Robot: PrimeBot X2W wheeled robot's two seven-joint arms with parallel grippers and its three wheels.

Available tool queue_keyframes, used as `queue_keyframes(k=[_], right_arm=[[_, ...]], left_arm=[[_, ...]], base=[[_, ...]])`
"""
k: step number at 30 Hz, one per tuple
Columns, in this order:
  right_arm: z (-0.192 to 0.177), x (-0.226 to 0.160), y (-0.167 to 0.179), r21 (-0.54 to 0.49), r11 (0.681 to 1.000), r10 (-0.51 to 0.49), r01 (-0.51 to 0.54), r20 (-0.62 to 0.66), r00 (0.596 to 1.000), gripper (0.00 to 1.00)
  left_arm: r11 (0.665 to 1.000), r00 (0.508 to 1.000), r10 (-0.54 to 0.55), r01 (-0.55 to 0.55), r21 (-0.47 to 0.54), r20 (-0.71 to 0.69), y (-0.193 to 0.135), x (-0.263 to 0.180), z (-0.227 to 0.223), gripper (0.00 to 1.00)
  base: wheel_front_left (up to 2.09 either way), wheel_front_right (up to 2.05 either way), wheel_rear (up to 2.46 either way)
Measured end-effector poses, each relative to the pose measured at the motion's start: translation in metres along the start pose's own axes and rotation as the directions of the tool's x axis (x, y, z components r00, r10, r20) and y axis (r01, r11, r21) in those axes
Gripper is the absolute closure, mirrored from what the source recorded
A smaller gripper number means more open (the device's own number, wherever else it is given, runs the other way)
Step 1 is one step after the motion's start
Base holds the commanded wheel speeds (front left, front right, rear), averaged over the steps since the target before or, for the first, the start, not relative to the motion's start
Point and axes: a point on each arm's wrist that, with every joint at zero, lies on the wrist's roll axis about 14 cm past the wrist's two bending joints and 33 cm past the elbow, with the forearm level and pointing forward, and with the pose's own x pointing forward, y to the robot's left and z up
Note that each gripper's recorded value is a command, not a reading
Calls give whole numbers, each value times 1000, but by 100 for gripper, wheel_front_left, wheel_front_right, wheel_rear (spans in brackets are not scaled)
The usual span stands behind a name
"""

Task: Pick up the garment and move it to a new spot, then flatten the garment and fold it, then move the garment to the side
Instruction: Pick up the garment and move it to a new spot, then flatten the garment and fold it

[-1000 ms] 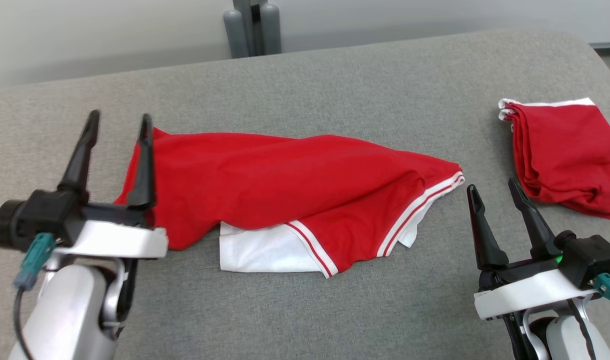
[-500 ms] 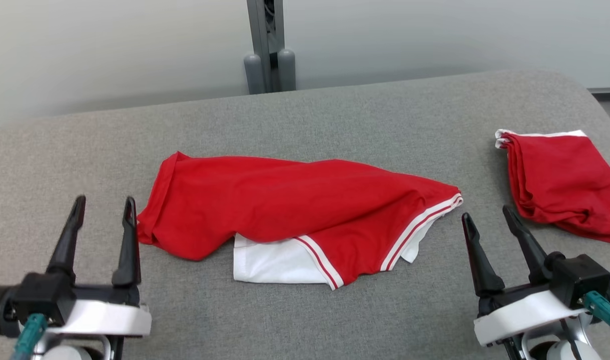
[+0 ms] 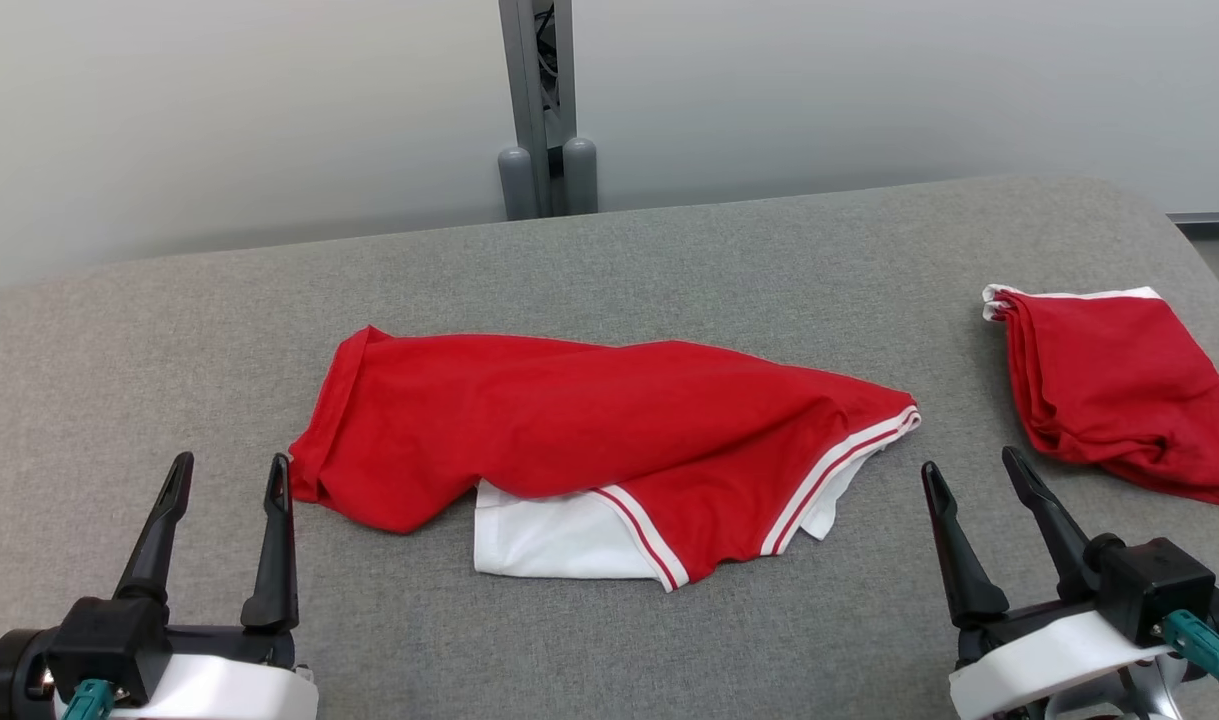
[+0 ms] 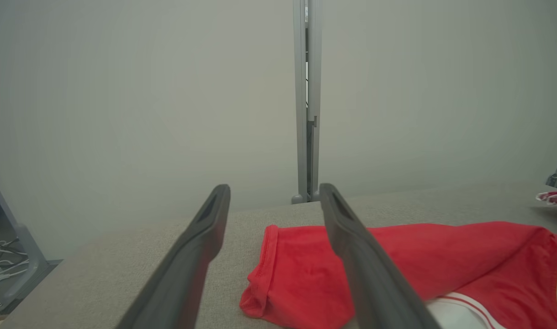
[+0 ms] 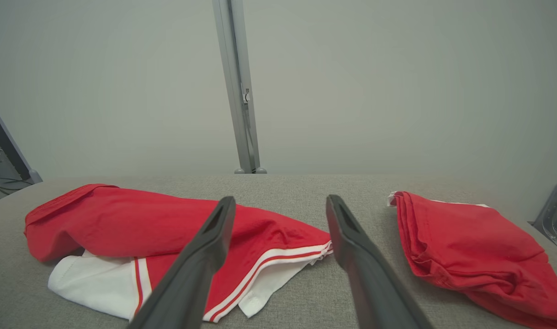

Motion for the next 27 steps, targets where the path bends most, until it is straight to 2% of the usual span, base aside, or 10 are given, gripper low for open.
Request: queue_keyframes(k=[14,19,23,27], right_arm=[[1,0,4,9,1000,10,-10,3,1000,0],[0,12,31,-5,995,100,-100,-9,995,0],[-16,23,81,-41,958,280,-284,-89,956,0],[-51,26,126,-49,884,443,-465,-233,866,0]], left_arm=[[1000,1000,7,-7,9,14,3,-1,6,0],[1000,1000,20,-20,16,17,8,-1,7,0],[999,999,26,-27,28,23,13,0,9,0],[998,998,54,-54,14,32,21,2,10,0]], base=[[0,0,0],[0,0,0],[0,0,0],[0,0,0]])
